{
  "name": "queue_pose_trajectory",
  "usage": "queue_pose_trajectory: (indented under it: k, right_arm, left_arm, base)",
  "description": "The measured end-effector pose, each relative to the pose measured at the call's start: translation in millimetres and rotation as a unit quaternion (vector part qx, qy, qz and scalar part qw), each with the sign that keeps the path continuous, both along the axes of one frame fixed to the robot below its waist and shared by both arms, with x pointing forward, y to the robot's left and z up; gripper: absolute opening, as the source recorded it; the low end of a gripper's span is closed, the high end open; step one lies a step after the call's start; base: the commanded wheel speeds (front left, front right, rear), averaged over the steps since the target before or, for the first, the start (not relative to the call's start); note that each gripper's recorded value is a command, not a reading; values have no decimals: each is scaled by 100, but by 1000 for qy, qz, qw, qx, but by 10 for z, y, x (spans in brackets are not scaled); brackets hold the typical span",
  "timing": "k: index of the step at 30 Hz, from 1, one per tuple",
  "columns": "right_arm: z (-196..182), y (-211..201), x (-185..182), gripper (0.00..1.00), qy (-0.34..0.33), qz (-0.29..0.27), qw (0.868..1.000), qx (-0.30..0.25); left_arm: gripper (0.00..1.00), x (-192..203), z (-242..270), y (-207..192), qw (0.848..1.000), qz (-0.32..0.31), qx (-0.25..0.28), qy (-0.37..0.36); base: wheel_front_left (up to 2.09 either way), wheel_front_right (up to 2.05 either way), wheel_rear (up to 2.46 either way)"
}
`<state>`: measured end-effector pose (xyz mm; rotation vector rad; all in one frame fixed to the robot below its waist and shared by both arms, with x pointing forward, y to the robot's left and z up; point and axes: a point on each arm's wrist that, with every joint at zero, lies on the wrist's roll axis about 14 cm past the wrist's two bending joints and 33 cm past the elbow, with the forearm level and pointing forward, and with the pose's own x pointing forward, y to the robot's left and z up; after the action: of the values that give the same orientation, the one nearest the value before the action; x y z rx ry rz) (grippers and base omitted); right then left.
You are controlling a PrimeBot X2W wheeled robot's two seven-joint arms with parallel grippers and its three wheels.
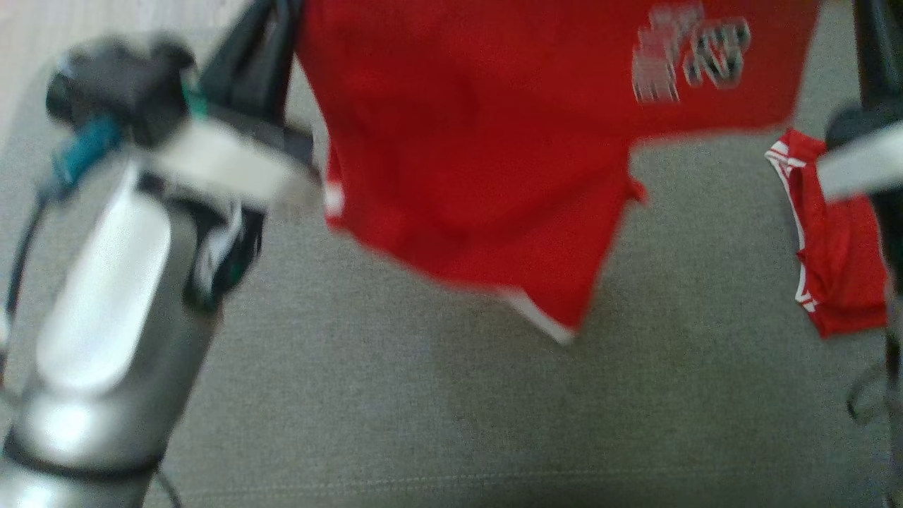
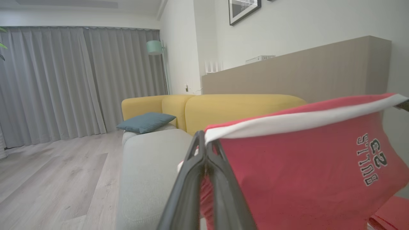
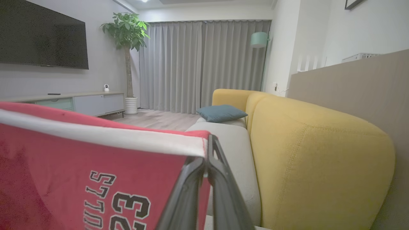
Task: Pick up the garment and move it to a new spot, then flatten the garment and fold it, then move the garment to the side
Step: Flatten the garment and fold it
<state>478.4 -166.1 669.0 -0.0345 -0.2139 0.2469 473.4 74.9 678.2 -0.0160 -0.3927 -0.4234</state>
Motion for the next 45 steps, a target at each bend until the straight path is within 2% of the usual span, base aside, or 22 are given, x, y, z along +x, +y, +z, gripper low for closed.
queue_pose_trajectory:
  k: [6, 12, 15, 18, 24, 26, 28, 34, 39, 45]
  right_arm:
    - [244, 118, 591, 0, -21, 9, 999, 30]
    - [375, 315, 919, 0, -41, 23, 998, 44]
    - [76, 367, 1088, 0, -4, 19, 999, 48]
    - [-580, 419, 1157, 0, 78, 15, 996, 38]
    - [-1898, 441, 889, 0, 235, 1, 971, 43]
    - [-2197, 437, 766, 0, 270, -4, 962, 45]
    - [-2374, 438, 689, 0, 287, -7, 956, 55]
    - [-2503, 421, 469, 0, 283, -7, 957, 71]
    - [-2592, 293, 65, 0, 275, -5, 958, 77]
    - [-2630, 63, -488, 0, 268, -24, 957, 106]
  left_arm:
    - [0, 634, 124, 40, 999, 17, -30, -13]
    - [0, 1019, 89, 123, 999, 39, -35, 8]
    - [0, 1186, -223, 137, 997, 48, -30, 60]
    - [0, 1223, -871, 127, 987, 56, -22, 147]
    - [0, 819, -2277, 144, 940, 68, -21, 333]
    - [0, 685, -2530, 146, 927, 70, -26, 368]
    - [0, 631, -2652, 151, 920, 72, -29, 385]
    - [0, 525, -2618, 56, 925, 55, -36, 374]
    - [0, 73, -2737, -81, 926, 29, -42, 374]
    - [0, -394, -2574, -142, 940, 8, -65, 335]
  base:
    - [0, 0, 0]
    - [0, 0, 0]
    - [0, 0, 0]
    - [0, 0, 0]
    - [0, 0, 0]
    - [0, 0, 0]
    - [0, 0, 0]
    - [0, 0, 0]
    - [0, 0, 0]
    - [0, 0, 0]
